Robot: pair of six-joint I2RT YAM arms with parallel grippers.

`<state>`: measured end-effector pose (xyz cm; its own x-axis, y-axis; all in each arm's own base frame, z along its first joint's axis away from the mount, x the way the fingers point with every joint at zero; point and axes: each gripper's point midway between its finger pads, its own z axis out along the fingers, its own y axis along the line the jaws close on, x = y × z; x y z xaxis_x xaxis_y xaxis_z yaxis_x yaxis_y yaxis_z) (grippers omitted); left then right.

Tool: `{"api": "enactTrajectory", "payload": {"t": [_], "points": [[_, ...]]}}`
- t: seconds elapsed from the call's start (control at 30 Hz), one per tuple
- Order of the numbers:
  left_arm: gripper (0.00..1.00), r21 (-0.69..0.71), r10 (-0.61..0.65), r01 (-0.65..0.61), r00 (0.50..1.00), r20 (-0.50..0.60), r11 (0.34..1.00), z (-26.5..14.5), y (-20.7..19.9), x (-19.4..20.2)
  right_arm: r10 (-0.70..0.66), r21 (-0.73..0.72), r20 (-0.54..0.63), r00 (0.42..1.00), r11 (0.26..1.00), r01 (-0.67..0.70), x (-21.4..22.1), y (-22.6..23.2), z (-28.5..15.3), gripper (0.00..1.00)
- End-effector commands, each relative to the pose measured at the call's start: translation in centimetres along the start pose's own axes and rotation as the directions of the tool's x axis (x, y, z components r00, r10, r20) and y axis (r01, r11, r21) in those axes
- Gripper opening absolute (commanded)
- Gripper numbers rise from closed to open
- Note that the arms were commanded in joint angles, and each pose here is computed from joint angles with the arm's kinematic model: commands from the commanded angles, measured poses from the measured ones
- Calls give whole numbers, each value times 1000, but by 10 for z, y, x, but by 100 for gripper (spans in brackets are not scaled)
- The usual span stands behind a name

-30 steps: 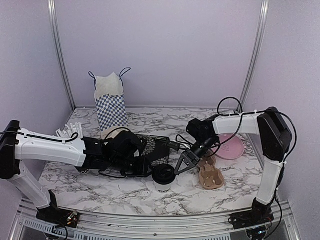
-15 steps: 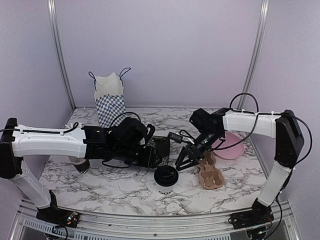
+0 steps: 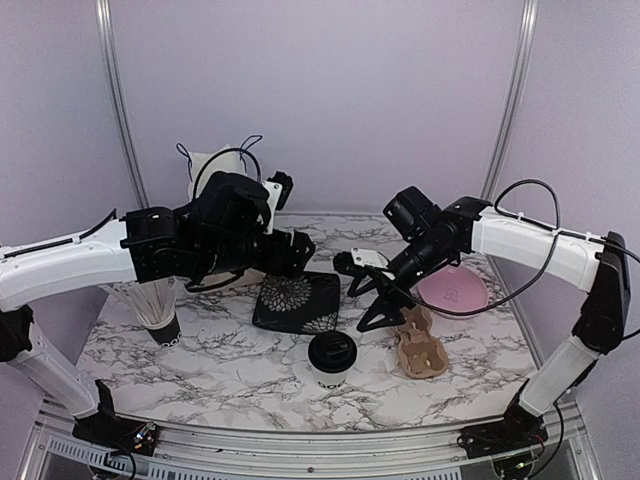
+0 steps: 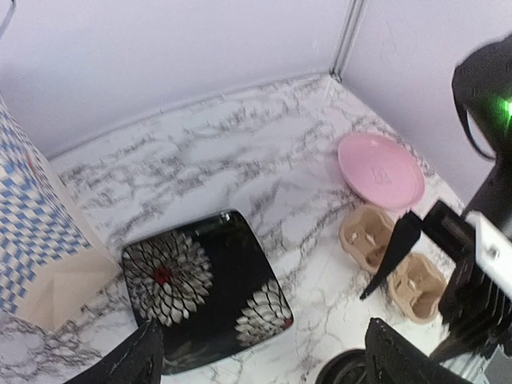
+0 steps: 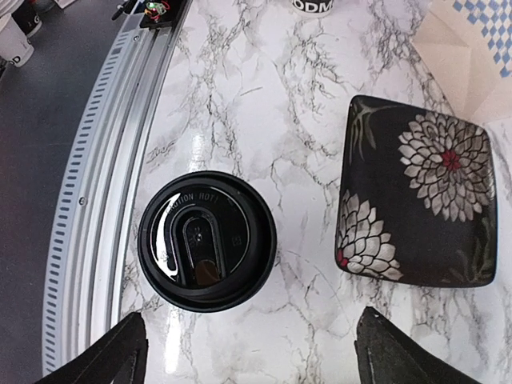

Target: Pack the takeout coffee

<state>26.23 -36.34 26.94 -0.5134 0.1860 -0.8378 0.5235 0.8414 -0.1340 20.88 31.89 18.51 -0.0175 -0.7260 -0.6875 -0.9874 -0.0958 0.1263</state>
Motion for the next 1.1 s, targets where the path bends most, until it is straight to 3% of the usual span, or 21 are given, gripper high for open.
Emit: {"api": "enactTrajectory", "payload": {"t": [0.0, 0.13, 0.43, 0.7, 1.07], "points": [[89, -117, 74, -55, 984, 164, 992, -34, 26, -63, -203, 66, -27, 979, 977, 204, -19, -4, -5, 90], [89, -102, 39, -16, 973, 229, 995, -46, 28, -80, -269, 21, -51, 962, 963, 270, -25, 12, 9, 94], [89, -73, -18, 39, 965, 263, 997, -64, 36, -75, -286, -29, -125, 950, 958, 284, -23, 22, 46, 92], [89, -85, -29, 54, 963, 267, 995, -66, 43, -67, -255, -77, -194, 947, 967, 244, -4, 24, 67, 83], [89, -96, -29, 56, 965, 260, 994, -64, 47, -62, -234, -45, -188, 954, 972, 229, -13, 21, 64, 71]]}}
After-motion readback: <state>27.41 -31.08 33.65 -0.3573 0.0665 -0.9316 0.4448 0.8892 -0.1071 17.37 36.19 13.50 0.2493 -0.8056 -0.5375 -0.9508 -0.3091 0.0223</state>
